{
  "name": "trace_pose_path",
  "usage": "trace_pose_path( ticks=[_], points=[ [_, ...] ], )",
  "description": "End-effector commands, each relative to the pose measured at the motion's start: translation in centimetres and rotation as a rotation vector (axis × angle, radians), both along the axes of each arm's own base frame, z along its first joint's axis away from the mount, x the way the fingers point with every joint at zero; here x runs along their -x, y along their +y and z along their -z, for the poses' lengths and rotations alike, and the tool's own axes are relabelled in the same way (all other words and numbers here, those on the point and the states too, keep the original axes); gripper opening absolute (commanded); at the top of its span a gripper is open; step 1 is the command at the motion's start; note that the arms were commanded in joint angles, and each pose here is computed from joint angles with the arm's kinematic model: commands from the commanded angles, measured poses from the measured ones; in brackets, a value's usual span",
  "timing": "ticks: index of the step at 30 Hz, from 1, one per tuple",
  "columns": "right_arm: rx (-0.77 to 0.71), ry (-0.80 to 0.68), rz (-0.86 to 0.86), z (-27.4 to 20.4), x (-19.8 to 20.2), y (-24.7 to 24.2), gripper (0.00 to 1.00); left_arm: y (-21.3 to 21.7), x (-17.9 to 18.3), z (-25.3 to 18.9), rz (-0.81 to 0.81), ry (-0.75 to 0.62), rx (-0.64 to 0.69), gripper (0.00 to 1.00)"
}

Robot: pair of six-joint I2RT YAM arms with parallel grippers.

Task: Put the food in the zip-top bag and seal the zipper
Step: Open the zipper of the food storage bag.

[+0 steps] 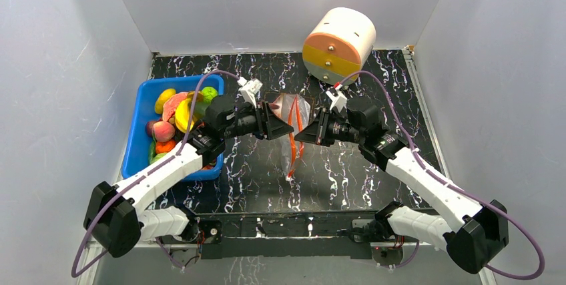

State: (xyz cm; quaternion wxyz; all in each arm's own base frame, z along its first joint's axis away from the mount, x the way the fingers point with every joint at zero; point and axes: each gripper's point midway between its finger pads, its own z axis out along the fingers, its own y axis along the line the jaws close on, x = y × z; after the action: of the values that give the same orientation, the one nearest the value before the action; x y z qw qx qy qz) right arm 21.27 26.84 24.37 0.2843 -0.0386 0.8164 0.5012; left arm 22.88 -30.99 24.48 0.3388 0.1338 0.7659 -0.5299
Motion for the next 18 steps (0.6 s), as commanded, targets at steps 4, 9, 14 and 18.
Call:
trace_pose_path(
  ticks=[4,9,14,18],
  points=[
    [-0.039,-0.085,-0.012,-1.9,-0.2,0.3,0.0,-0.6,-0.7,-1.5,-0.006,-0.04,0.013,0.31],
    [0.009,-0.085,0.01,-0.9,-0.3,-0.3,0.05,-0.7,-0.2,-1.6,0.011,-0.026,0.024,0.0],
    [0.089,-0.113,0.064,-0.3,-1.1,-1.5,0.3,-0.1,-0.2,-1.4,-0.022,-0.013,0.006,0.0],
    [0.259,-0.15,0.194,1.1,-2.7,-4.4,0.45,0.1,-0.2,-1.2,-0.042,0.001,0.006,0.0]
  ],
)
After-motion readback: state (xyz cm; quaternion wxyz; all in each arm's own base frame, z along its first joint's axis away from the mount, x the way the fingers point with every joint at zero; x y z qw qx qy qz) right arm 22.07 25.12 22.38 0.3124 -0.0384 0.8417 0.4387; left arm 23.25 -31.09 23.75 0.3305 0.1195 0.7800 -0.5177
